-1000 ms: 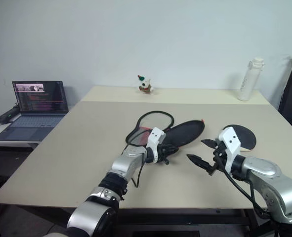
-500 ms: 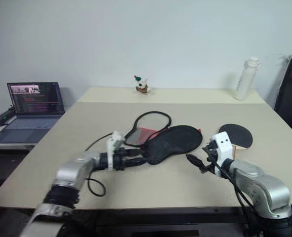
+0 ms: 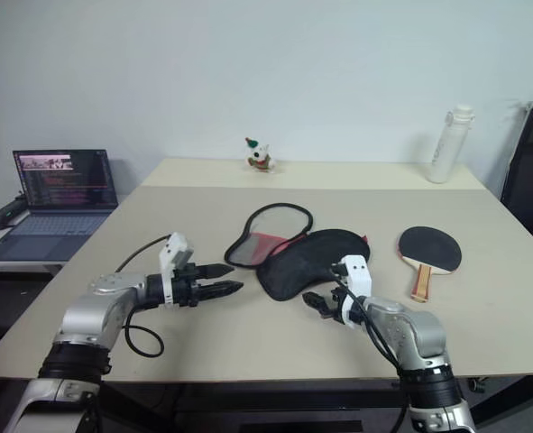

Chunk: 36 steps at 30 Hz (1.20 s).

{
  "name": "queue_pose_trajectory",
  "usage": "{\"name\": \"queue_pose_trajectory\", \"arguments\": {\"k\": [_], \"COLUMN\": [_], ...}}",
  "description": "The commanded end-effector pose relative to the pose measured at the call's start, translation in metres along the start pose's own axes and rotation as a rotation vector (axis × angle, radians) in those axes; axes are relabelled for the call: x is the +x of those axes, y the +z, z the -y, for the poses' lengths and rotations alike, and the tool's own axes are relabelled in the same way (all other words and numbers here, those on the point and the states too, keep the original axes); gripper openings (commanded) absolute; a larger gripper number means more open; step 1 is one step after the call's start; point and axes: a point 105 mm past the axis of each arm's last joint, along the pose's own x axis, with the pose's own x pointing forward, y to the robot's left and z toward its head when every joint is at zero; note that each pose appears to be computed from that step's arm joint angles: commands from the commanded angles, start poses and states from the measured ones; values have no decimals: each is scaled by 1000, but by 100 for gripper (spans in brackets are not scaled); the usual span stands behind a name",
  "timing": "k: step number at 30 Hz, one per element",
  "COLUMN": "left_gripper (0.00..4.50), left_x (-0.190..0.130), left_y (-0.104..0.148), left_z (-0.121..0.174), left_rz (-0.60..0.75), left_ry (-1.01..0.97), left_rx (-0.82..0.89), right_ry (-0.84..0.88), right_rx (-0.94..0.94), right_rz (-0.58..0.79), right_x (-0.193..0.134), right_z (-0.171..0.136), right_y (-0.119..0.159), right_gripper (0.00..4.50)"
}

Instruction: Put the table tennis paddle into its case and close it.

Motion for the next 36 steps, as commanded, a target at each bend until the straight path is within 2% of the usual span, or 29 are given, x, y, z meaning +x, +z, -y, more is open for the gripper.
{"name": "queue_pose_trajectory", "arguments": {"k": [1,8,14,17,27,31,36], "left_gripper": [313,313,313,316,316,316,316], "left_x": [-4,1,0,-1,3,6,9], "left_y": [21,22,23,23,27,28,29], "left_z": [-2,1,1,1,7,12,23], "left_rz": [76,72,71,70,90,94,83], "left_ry": [17,0,4,6,-8,-26,-77], "left_rx": [38,43,47,50,48,55,82], "right_ry": [112,88,43,54,74,69,73], "right_rx": [-35,-64,-35,11,69,40,-41], "right_rz": [90,83,51,40,40,-3,-118], "right_x": [14,43,47,44,20,4,-22], "right_z": [-30,-39,-36,-35,-18,-5,18], "right_y": [28,30,20,18,29,30,31], "right_gripper": [450,450,450,362,4,4,4]}}
